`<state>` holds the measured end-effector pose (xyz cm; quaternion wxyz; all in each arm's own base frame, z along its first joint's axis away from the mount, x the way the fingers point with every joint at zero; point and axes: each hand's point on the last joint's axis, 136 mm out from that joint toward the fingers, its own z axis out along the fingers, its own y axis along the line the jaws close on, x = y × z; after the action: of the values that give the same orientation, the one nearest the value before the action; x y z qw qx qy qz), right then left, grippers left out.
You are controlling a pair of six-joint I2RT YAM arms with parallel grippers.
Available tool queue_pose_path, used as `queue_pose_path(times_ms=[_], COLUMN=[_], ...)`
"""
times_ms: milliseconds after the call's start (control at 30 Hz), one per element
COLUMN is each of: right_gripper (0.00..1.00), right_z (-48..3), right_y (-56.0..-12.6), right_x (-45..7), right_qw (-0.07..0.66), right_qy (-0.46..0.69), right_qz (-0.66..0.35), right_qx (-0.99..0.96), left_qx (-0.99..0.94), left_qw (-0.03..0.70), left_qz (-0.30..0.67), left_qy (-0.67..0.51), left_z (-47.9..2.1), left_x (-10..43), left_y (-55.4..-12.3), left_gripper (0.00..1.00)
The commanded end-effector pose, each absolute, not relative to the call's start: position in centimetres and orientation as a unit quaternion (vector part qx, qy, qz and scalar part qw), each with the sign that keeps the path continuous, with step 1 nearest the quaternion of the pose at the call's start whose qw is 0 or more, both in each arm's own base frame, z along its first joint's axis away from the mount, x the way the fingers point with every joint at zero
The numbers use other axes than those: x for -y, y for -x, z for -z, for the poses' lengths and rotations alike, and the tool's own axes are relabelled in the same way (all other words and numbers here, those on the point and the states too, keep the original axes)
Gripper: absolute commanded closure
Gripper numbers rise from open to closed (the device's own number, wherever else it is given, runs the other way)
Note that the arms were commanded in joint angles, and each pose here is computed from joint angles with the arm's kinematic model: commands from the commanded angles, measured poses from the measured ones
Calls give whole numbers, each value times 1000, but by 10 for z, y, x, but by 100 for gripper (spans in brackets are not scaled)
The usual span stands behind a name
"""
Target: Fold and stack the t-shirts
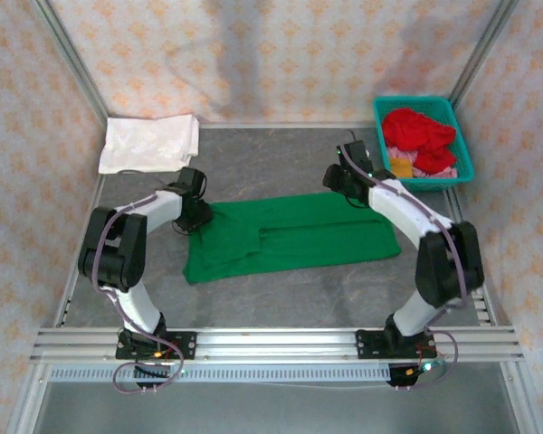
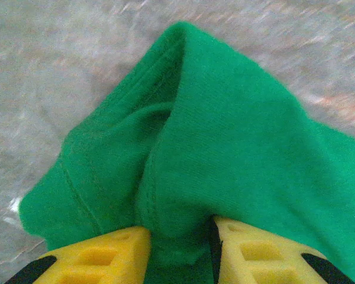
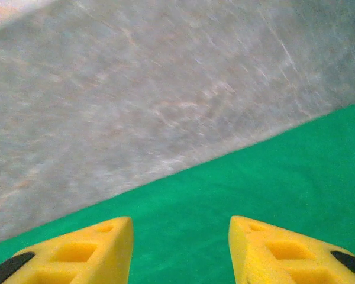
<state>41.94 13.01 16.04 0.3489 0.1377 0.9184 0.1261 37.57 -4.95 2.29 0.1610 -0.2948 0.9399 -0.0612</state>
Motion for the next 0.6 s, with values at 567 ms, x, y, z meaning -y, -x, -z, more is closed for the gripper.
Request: queue_pose_path(times_ms=[567], right_gripper=[45], right_z=[-129], right_y=[-384], right_x=[-112], right_qw=[333], right_qy=[-118], right_qz=[-93], right_qx=[-931], left_qx=[-932], left_qw=[259], left_qz=[87], left_qy=[239], left_z=[-68], left_x=[96], left_y=[-626], left_gripper=[67])
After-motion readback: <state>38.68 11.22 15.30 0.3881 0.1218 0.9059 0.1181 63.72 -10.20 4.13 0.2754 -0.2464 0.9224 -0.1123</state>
